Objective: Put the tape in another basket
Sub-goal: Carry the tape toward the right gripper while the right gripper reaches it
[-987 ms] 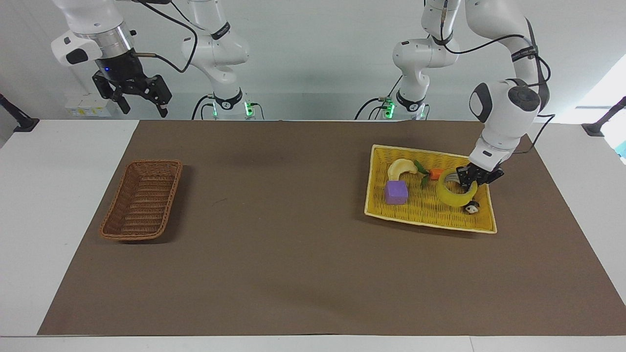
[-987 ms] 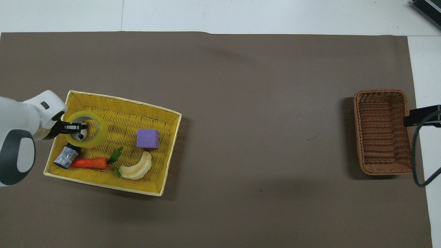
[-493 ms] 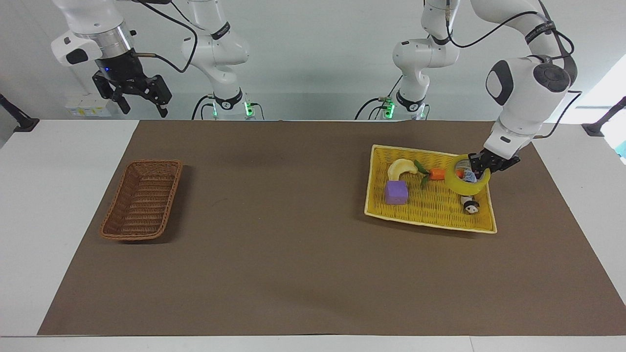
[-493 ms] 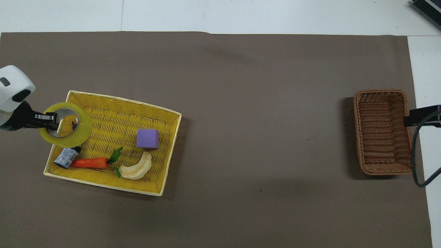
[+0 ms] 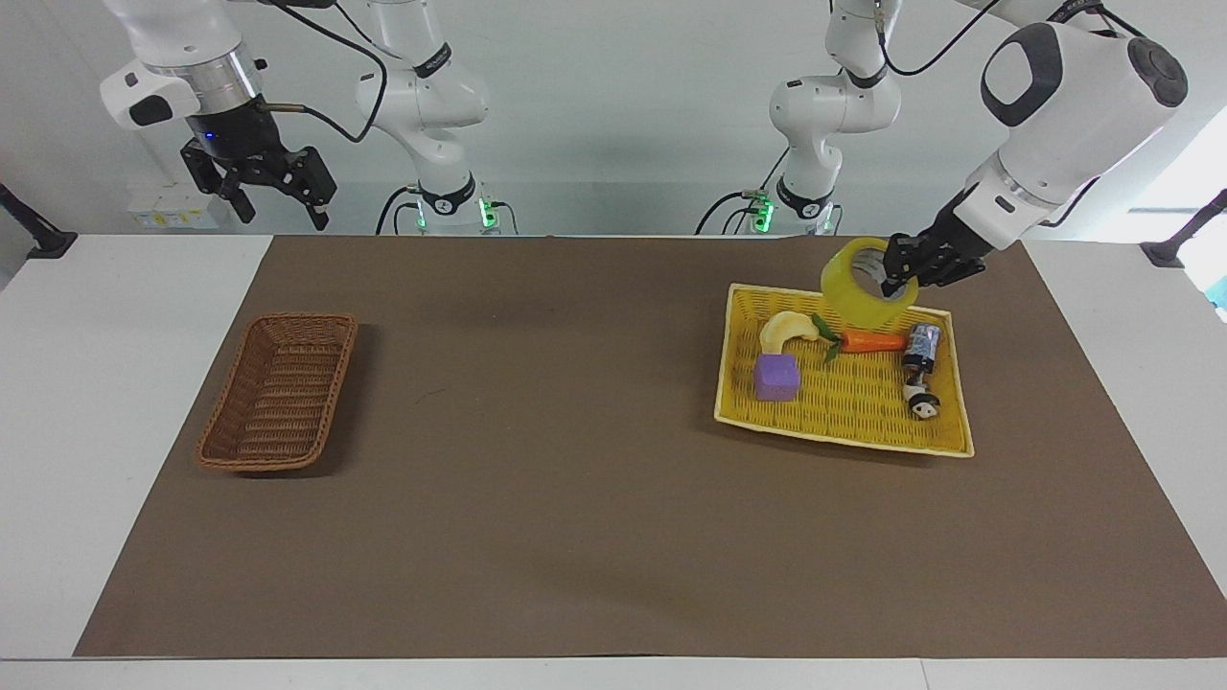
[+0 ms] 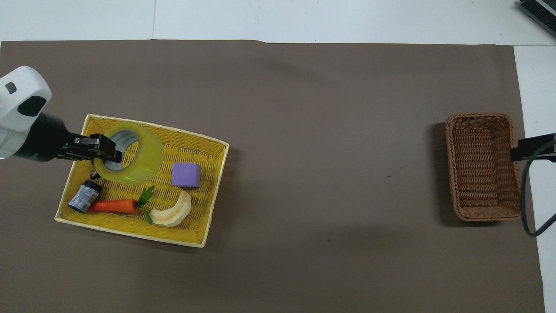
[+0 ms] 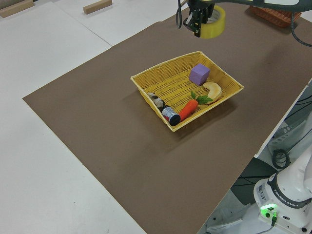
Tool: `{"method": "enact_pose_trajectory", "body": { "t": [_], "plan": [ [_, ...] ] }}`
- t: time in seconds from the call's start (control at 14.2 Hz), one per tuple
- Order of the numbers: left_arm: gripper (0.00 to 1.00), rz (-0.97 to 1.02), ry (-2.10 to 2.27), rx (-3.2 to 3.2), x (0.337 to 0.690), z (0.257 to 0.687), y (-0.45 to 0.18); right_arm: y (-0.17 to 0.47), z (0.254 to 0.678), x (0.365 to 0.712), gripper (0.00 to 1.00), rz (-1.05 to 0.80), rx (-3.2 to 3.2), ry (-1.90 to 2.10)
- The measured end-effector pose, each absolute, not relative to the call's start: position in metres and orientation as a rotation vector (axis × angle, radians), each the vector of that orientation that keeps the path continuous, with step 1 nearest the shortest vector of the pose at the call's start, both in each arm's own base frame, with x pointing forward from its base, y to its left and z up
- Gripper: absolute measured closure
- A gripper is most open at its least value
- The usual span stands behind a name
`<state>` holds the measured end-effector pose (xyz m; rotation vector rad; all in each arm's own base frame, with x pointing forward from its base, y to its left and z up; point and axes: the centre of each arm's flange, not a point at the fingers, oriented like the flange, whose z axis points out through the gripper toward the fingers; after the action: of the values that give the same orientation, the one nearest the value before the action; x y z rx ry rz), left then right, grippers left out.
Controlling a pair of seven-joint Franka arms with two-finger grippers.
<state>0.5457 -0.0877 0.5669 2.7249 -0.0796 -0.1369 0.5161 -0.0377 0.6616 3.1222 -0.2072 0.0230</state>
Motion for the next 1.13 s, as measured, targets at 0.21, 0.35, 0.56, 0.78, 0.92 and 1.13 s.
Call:
{"method": "enact_pose_trajectory", "body": {
  "t": [0.21,0.35,0.56,0.78,0.92,1.13],
  "plan": [
    [0.77,-0.154,-0.089,2.568,0.542,0.566,-0.128,-0.019,0.661,0.515,0.0,0.002,3.129,-0.145],
    [0.77,-0.122,-0.09,2.494,0.539,0.558,-0.165,-0.004,0.663,0.516,0.0,0.017,3.13,-0.098],
    [0.77,-0.074,-0.055,2.41,0.527,0.545,-0.223,0.016,0.662,0.523,0.0,0.078,3.237,-0.068],
    [0.77,-0.003,0.019,2.35,0.518,0.544,-0.268,0.04,0.656,0.527,0.0,0.062,3.383,-0.079],
    [0.77,0.044,0.048,2.315,0.506,0.541,-0.299,0.07,0.654,0.53,0.0,0.073,3.447,-0.128],
    [0.77,0.063,0.074,2.302,0.493,0.536,-0.33,0.11,0.649,0.533,0.0,0.049,3.552,-0.22]
  ]
}}
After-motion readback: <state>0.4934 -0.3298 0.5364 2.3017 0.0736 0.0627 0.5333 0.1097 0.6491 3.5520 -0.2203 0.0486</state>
